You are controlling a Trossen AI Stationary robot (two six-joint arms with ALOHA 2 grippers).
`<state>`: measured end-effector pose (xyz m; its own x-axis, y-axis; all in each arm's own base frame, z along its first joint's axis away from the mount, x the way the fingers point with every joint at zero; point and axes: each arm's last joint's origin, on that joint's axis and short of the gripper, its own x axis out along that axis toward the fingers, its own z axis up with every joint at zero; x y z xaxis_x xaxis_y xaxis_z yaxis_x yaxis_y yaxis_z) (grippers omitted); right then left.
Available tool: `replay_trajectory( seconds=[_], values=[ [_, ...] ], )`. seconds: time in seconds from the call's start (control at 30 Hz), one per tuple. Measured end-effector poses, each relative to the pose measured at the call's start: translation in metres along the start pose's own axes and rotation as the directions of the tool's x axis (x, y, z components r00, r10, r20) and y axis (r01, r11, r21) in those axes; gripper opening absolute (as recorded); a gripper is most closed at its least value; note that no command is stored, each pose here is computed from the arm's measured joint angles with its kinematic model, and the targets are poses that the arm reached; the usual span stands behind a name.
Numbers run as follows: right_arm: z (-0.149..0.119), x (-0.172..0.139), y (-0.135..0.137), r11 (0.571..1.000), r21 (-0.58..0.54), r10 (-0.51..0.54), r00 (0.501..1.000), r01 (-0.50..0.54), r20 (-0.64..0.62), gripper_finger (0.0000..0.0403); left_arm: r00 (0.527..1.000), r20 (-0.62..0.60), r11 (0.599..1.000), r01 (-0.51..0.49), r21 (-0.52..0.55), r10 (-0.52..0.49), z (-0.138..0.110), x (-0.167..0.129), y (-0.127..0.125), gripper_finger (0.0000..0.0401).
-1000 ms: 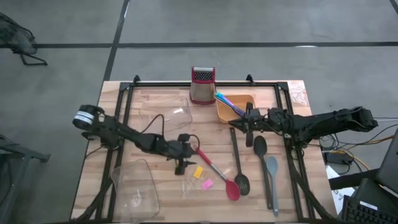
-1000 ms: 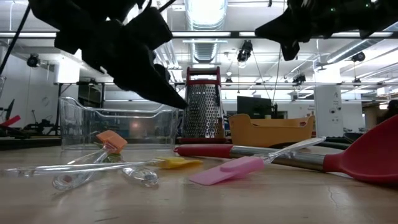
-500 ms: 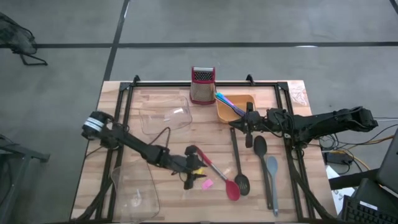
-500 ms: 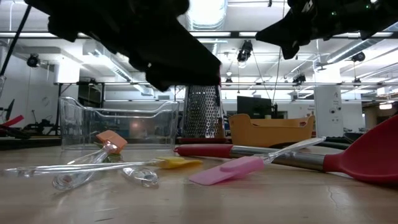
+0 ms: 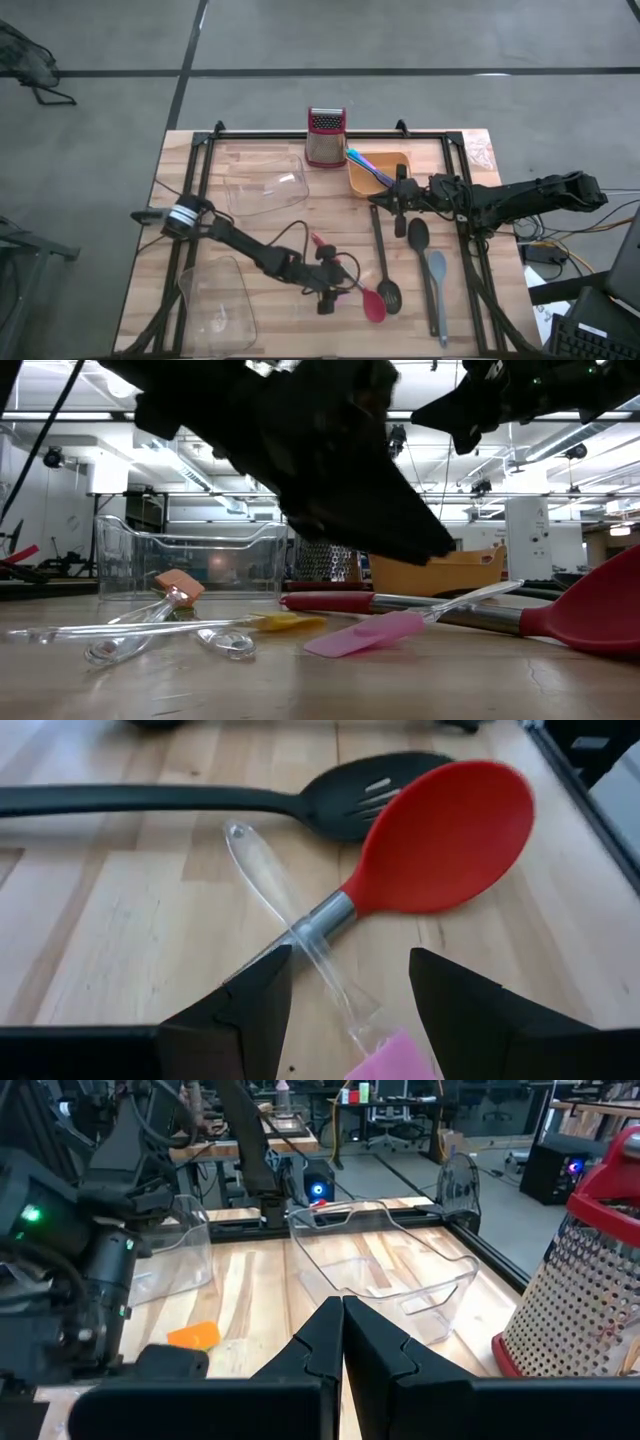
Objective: Pick & Place Kitchen Items
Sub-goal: Put the pink spatula into the top transparent bin
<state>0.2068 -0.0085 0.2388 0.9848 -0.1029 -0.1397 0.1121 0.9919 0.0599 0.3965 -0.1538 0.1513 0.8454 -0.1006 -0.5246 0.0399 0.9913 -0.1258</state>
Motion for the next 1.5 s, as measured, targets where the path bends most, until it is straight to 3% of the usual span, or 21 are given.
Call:
replay_trajectory(
  seconds=[0.83,1.07,1.37,1.5],
  values=[
    [-0.002,0.000,0.000,1.000,0.003,-0.003,1.000,0.003,-0.023,0.0008,0.993,-0.102,0.997,-0.062,-0.042,0.058,-0.007,0.029,0.011,0.0195],
    [-0.002,0.000,0.000,1.000,0.003,-0.003,1.000,0.003,-0.023,0.0008,0.990,-0.122,0.996,-0.080,-0.035,0.076,-0.008,0.029,0.017,0.0144],
    [-0.002,0.000,0.000,1.000,0.002,-0.003,1.000,0.003,-0.023,0.0008,0.990,-0.122,0.997,-0.070,0.015,0.071,-0.007,0.029,0.016,0.0022],
    [-0.002,0.000,0.000,1.000,0.002,-0.003,1.000,0.003,-0.023,0.0008,0.991,-0.125,0.998,-0.050,0.027,0.053,-0.004,0.026,0.016,0.0015]
  ],
)
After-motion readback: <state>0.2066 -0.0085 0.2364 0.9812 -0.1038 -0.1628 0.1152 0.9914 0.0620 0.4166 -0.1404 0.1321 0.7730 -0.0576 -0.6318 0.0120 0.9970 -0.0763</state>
